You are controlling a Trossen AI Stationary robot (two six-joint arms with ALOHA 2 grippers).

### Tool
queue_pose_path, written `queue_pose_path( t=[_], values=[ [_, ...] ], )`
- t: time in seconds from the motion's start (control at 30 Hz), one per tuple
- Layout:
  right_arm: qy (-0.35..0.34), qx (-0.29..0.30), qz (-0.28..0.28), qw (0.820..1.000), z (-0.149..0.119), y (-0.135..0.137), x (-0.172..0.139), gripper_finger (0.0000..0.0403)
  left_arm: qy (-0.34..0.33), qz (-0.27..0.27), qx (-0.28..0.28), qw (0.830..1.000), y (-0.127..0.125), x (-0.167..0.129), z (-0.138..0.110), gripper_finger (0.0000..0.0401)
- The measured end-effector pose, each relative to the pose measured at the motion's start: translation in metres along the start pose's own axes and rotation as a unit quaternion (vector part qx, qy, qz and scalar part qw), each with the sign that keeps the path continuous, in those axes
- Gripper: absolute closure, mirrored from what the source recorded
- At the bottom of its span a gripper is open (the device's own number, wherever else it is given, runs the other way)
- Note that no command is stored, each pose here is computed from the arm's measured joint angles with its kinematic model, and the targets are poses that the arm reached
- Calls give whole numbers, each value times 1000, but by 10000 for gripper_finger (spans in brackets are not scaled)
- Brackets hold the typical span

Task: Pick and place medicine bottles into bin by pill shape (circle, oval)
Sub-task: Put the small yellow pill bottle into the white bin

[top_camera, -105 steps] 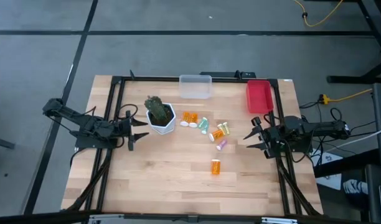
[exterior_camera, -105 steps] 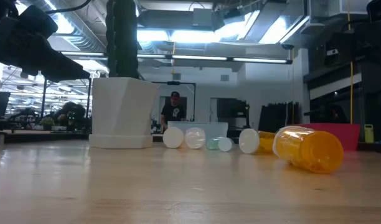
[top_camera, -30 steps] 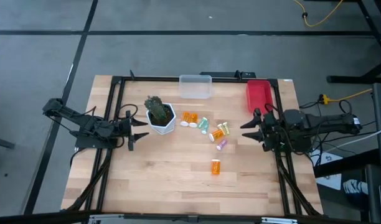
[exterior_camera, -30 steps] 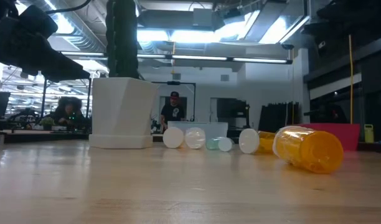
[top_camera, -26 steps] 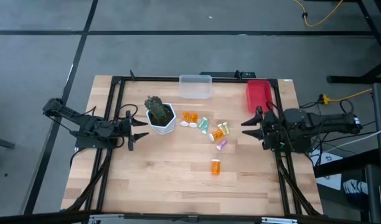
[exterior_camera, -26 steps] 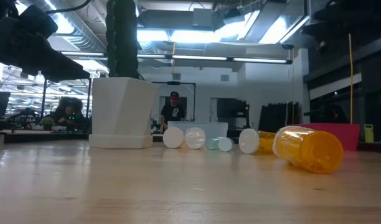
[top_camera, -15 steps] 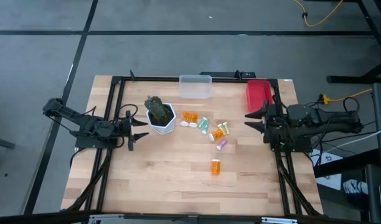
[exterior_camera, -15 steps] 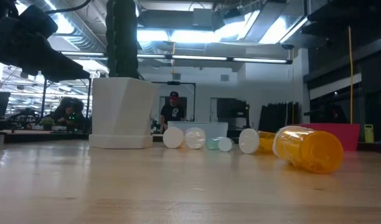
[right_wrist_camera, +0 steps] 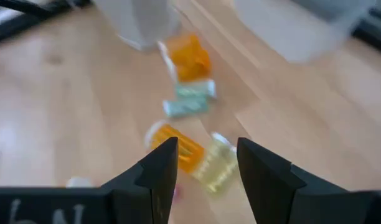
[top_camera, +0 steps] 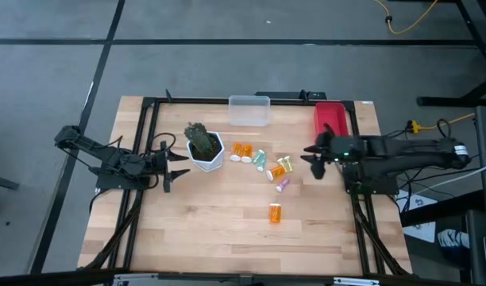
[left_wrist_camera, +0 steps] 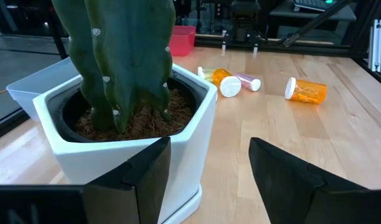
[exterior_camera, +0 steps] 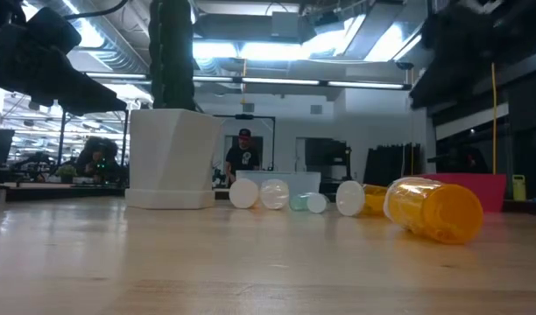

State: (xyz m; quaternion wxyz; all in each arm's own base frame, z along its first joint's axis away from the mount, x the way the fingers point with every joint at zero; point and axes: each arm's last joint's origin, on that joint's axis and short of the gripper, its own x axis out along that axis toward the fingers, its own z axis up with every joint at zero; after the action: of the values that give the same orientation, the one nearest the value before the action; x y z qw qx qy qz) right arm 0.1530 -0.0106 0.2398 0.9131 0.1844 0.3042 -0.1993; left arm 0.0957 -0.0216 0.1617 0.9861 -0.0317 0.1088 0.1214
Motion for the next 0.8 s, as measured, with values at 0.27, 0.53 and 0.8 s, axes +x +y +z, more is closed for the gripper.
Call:
queue_pose_path(
  t=[0.27,0.53,0.8],
  values=[
    [97,56,-84,990,-8,-6,48,236,0,0,0,1000,0,0,0,189],
    [124,78,-109,983,-14,-4,86,236,0,0,0,1000,0,0,0,189],
    [149,83,-131,977,-24,-4,109,236,0,0,0,1000,0,0,0,189]
  ],
)
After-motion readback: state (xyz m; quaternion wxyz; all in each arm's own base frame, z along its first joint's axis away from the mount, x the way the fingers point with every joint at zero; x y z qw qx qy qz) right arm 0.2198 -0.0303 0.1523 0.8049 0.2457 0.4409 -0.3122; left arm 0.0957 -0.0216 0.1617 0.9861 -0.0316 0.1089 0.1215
